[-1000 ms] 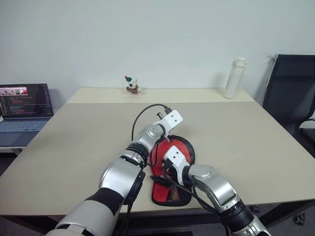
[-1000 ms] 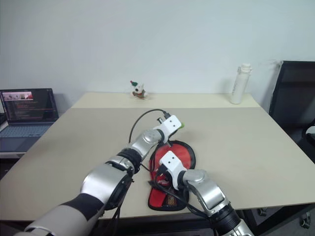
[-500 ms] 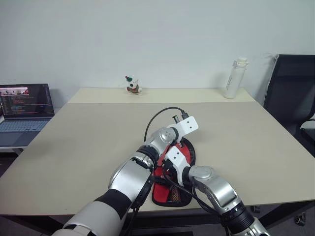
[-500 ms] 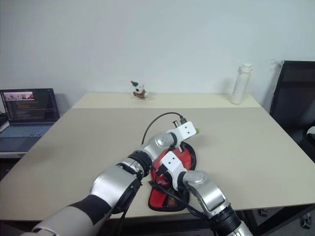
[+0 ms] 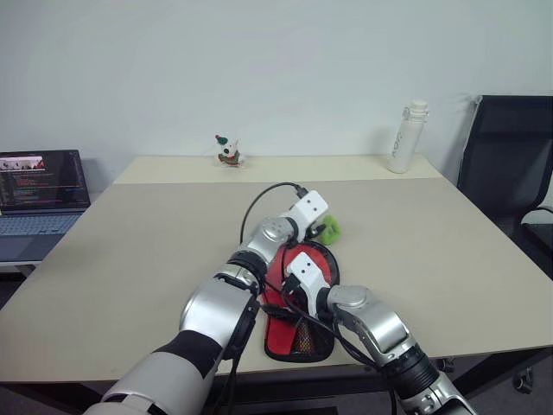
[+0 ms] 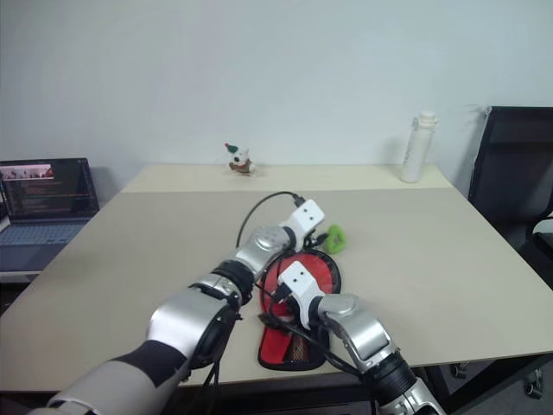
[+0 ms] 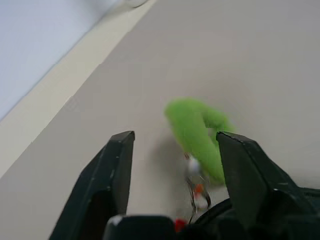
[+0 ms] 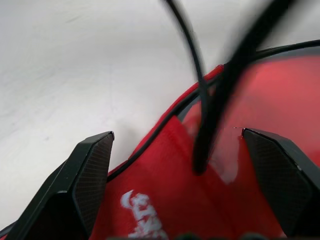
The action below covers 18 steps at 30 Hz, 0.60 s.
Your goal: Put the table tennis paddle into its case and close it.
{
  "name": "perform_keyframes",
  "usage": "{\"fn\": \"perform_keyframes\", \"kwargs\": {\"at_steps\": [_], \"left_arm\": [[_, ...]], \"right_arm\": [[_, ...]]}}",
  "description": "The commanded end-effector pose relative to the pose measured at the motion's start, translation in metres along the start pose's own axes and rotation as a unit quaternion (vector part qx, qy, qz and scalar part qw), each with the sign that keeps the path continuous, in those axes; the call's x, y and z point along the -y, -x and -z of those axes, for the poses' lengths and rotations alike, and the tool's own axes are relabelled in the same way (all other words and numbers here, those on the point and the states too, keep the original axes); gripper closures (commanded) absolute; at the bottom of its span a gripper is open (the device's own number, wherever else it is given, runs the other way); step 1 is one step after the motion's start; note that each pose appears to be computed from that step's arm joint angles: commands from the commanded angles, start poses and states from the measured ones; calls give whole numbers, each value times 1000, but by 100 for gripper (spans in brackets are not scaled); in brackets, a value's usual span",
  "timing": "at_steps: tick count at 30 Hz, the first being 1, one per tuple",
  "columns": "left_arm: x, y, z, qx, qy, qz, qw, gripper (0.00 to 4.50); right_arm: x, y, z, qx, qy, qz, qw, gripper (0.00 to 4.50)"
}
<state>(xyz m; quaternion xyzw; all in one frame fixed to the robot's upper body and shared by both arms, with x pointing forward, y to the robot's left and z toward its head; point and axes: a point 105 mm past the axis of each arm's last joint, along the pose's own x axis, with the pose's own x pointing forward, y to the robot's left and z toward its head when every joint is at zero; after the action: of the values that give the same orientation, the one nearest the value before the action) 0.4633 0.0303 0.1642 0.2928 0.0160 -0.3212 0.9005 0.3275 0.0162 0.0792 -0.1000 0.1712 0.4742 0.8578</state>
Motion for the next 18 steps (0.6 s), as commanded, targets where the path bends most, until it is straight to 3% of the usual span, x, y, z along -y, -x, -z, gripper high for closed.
{"fn": "perform_keyframes", "kwargs": {"at_steps": [1, 6, 12, 18], "left_arm": [[-43, 14, -22, 37, 5, -57, 998, 165], [-95, 47, -21, 75, 46, -111, 990, 165], [-130, 89, -17, 154, 135, -106, 973, 165], [-62, 104, -16, 195, 149, 75, 967, 165]], "right_arm": [[8, 0, 46, -77, -66, 16, 995, 0], [13, 13, 14, -29, -64, 24, 997, 0], [15, 47, -37, 33, -65, 8, 997, 0], [34, 85, -79, 76, -84, 5, 994, 0]]}}
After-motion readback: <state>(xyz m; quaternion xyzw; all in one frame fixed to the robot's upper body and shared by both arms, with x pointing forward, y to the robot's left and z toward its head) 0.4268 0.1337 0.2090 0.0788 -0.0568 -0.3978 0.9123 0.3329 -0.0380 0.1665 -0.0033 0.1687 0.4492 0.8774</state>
